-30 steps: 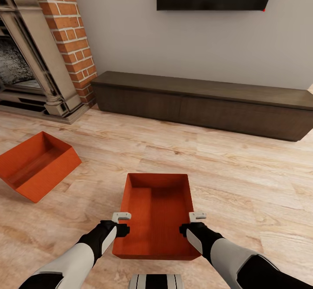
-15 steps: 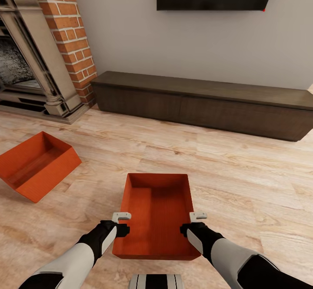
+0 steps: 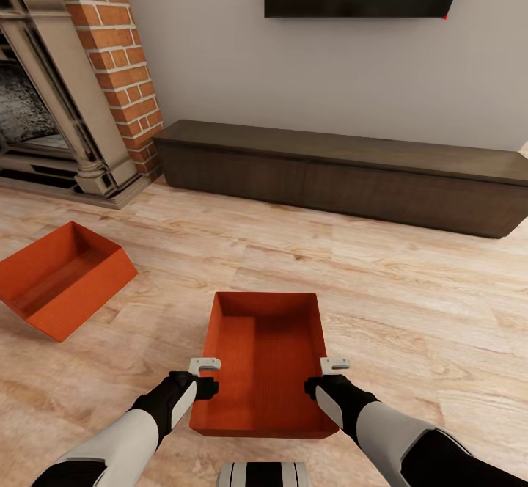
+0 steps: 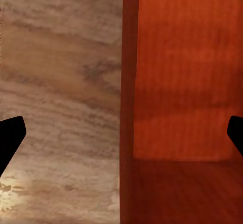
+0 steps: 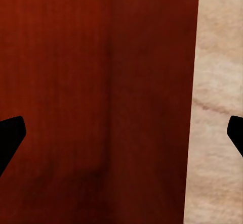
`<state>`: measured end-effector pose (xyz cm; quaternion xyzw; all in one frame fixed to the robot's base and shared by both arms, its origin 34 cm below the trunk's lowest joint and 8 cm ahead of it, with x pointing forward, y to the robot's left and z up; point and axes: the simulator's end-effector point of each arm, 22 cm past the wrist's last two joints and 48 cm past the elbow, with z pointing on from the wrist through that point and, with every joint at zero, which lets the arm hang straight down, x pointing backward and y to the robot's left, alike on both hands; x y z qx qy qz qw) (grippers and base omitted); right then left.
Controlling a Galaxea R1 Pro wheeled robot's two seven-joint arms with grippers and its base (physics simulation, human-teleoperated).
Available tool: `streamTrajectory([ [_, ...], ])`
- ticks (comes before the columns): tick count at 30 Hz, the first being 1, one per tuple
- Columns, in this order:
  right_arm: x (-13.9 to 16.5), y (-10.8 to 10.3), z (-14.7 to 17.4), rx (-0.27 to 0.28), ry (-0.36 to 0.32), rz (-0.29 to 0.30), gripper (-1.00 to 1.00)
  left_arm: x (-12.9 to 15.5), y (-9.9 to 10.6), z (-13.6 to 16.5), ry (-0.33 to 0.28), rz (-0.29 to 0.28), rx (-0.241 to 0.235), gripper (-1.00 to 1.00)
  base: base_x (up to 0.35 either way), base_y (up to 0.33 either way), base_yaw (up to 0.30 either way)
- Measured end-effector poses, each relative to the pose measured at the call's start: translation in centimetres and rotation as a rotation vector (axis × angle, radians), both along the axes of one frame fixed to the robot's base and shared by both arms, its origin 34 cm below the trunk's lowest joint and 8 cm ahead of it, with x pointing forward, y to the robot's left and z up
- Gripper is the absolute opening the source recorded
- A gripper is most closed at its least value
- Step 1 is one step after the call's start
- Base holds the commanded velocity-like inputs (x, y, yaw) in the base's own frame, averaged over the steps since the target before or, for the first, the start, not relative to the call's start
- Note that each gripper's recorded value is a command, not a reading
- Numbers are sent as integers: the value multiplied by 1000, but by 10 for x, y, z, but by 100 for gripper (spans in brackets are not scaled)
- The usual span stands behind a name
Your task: Move the two storage containers from the living room to the garage. In the garage, place one container on the floor and stack the other container on top of it (either order is fine).
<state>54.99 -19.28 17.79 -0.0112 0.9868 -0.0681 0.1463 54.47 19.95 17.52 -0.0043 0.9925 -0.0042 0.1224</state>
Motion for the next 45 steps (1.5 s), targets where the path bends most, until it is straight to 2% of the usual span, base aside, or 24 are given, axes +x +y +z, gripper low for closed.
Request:
streamTrajectory([
  [31,2,-3,0,-2,-11,-3,100,0,0,0,0,1,0,100,0,0,0],
  [45,2,-14,-1,-15,-10,-10,100,0,0,0,0,1,0,100,0,0,0],
])
